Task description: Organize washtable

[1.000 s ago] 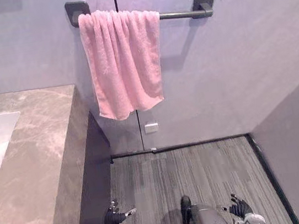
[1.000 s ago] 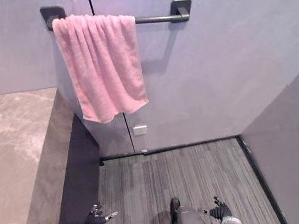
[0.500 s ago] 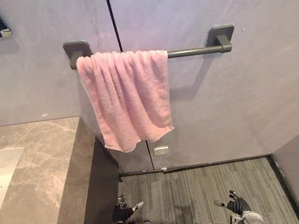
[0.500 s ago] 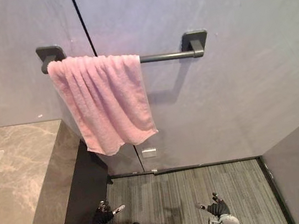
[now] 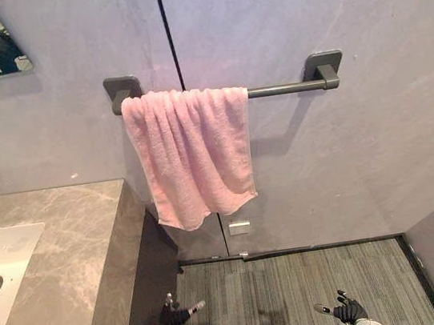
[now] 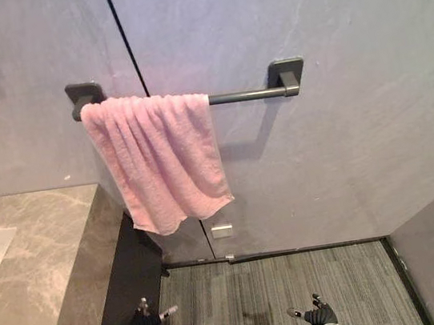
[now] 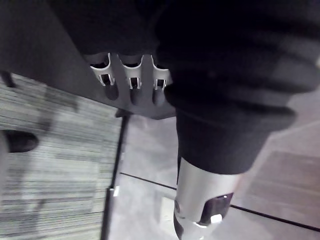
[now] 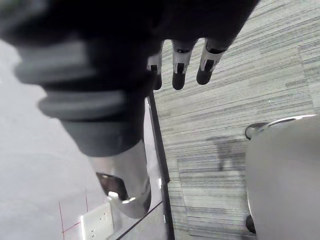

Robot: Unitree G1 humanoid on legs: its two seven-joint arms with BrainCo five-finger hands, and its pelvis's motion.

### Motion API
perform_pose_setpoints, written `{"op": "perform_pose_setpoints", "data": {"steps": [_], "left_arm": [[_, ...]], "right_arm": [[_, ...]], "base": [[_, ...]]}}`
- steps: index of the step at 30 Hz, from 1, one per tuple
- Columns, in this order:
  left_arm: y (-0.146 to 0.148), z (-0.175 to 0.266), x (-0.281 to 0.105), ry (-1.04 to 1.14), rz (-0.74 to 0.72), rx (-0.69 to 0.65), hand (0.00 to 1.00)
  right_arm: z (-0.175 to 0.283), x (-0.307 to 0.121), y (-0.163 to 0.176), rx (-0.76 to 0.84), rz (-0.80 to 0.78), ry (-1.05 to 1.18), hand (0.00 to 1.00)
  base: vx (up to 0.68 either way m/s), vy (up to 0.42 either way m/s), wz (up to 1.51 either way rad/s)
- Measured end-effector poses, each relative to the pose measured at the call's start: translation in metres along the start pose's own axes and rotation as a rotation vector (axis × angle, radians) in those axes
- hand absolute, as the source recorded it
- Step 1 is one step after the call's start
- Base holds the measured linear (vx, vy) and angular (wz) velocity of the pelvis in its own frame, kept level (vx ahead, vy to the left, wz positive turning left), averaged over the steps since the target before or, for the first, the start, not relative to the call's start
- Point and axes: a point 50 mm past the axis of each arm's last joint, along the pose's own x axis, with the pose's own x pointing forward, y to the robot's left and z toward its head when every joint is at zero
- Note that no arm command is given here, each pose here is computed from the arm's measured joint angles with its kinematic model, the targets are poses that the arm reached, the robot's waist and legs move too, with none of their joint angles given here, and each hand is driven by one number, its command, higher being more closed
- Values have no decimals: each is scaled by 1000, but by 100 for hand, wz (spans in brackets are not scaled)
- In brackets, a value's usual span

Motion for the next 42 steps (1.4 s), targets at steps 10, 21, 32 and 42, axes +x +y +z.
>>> {"op": "perform_pose_setpoints", "data": {"steps": [10, 21, 32, 42], "left_arm": [[7, 102, -26, -489, -2, -70, 0], [12, 161, -36, -746, 10, -5, 0], [15, 173, -18, -742, 29, 137, 0], [10, 181, -1, -706, 30, 193, 0]], "right_arm": [[7, 1, 0, -80, 18, -33, 0], [17, 4, -1, -108, 41, -56, 0], [30, 5, -1, -181, 75, -102, 0], [42, 4, 1, -231, 91, -153, 0]], "base": [[-9, 5, 1], [3, -4, -2], [-42, -7, -9], [5, -7, -3]]}}
